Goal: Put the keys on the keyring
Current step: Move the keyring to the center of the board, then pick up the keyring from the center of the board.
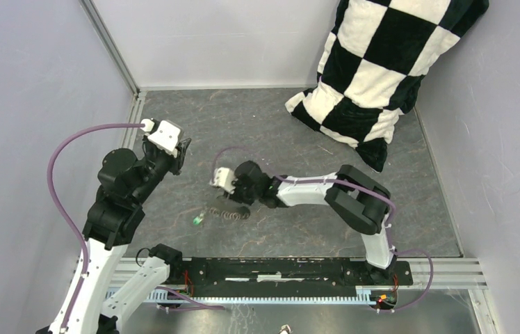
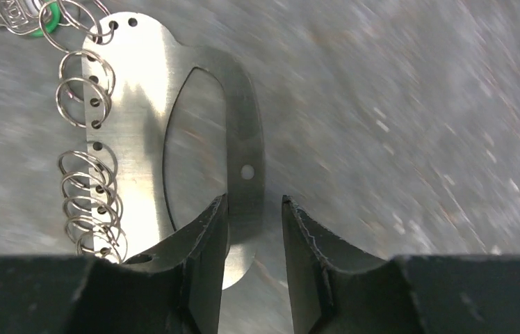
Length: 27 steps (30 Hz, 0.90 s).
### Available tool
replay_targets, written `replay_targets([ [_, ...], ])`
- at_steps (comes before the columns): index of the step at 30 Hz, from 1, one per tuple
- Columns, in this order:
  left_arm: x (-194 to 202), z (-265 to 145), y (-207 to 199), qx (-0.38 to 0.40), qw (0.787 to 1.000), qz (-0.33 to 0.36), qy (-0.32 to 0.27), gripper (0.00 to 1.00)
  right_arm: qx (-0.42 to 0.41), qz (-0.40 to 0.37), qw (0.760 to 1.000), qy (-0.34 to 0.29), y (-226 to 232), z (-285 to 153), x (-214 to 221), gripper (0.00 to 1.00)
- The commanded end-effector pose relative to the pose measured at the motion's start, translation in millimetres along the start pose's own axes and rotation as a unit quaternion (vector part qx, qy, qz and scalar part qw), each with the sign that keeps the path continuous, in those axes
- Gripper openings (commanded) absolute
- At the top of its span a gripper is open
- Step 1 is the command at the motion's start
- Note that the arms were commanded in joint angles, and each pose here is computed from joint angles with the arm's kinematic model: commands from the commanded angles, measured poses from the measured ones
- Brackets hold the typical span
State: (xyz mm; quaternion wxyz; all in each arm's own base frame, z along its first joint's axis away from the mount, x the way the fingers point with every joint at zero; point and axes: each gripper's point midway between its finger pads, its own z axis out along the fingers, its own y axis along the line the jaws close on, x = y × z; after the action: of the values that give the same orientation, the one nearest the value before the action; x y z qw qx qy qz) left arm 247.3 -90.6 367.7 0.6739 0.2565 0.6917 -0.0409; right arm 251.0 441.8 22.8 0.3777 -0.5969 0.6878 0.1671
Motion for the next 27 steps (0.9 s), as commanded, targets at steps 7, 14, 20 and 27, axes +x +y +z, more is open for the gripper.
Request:
replay_targets([
  [7,24,10,-11,0.023,0.998,-0.013,0.052,0.56,0.061,0.018,0.998,0.026,-56,-52,36,0.45],
  [14,48,32,7,-0.014,0.994,-0.023,0.107,0.72,-0.054,-0.008,0.993,-0.102,-41,-41,-51,0.63],
  [20,47,50,42,-0.053,0.990,-0.089,0.094,0.87,-0.106,-0.039,0.988,-0.106,-33,0,-74,0.68],
  [27,52,51,44,-0.044,0.990,-0.089,0.098,0.90,-0.129,-0.034,0.987,-0.087,-27,23,-62,0.61],
])
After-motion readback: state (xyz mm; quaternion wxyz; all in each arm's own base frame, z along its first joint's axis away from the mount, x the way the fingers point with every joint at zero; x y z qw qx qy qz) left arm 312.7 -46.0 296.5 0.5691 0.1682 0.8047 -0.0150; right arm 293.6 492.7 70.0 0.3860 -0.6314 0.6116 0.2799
